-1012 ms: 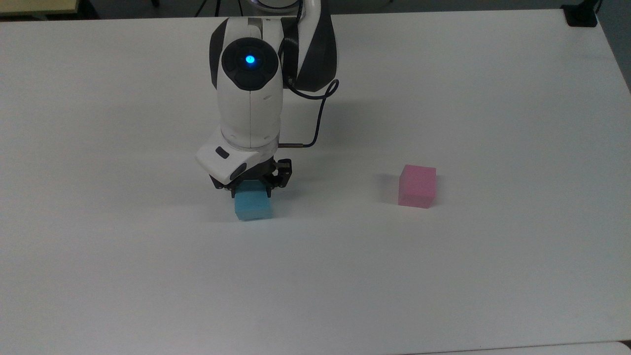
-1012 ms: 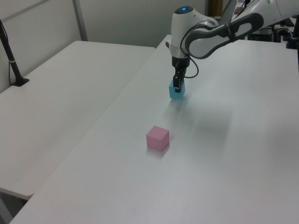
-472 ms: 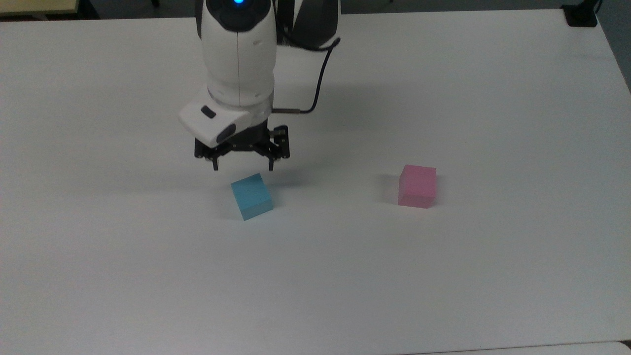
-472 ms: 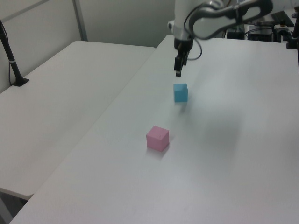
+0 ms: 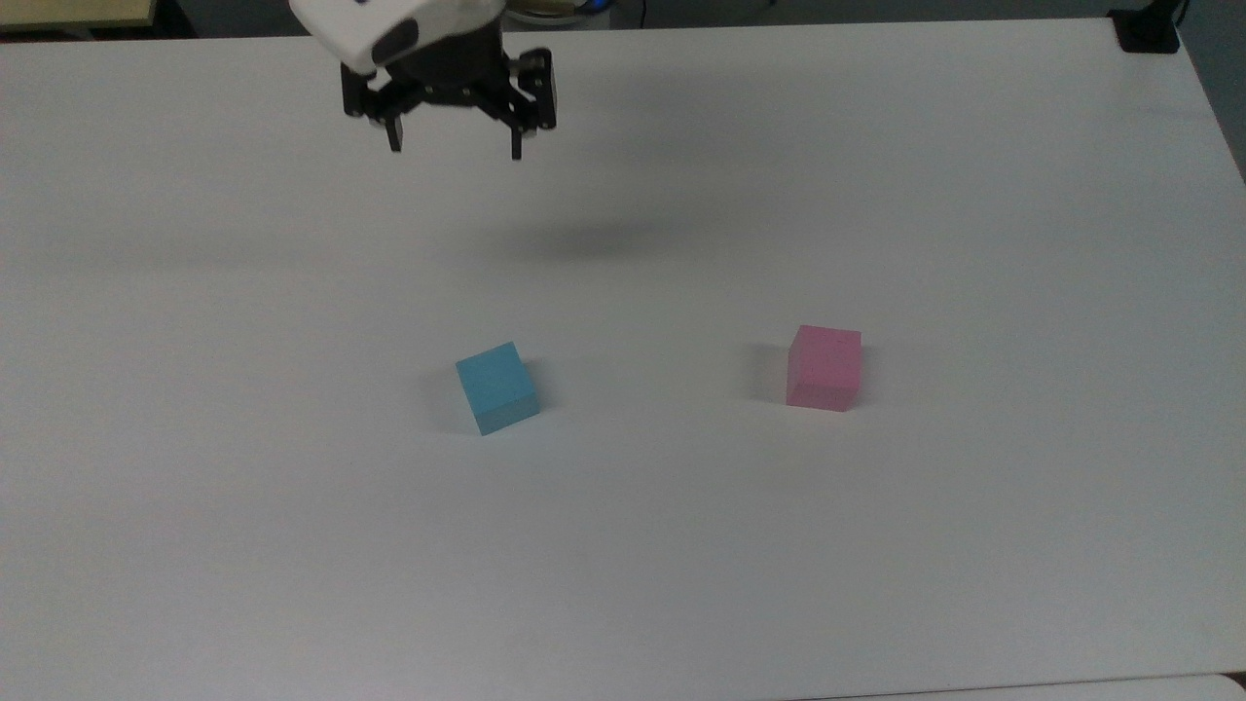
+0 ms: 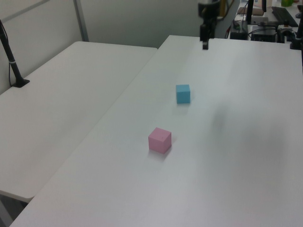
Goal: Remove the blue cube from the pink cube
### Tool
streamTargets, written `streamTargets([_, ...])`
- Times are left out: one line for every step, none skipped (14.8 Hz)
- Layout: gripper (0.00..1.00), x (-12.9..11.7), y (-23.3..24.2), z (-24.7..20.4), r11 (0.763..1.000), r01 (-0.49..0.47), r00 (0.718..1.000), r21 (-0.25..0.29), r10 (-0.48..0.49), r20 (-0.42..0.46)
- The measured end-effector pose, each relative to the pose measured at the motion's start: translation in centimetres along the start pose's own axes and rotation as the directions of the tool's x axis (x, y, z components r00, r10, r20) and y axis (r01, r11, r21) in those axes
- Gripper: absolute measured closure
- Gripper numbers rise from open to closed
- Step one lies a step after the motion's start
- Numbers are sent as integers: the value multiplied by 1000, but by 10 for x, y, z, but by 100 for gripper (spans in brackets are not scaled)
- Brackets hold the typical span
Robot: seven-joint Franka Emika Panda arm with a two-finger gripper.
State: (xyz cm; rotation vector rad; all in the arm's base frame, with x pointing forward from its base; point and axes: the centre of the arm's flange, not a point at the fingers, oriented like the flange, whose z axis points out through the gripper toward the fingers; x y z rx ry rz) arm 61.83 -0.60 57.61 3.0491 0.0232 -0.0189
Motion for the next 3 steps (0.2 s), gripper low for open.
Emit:
streamTargets([0,-9,7,-12,1000,-13,1000,12,13,-3])
streamTargets([0,-16,15,-22,999,-28,1000,25,29,-6])
streamTargets([0,-23,22,-30,999,-42,999,32,42,-6])
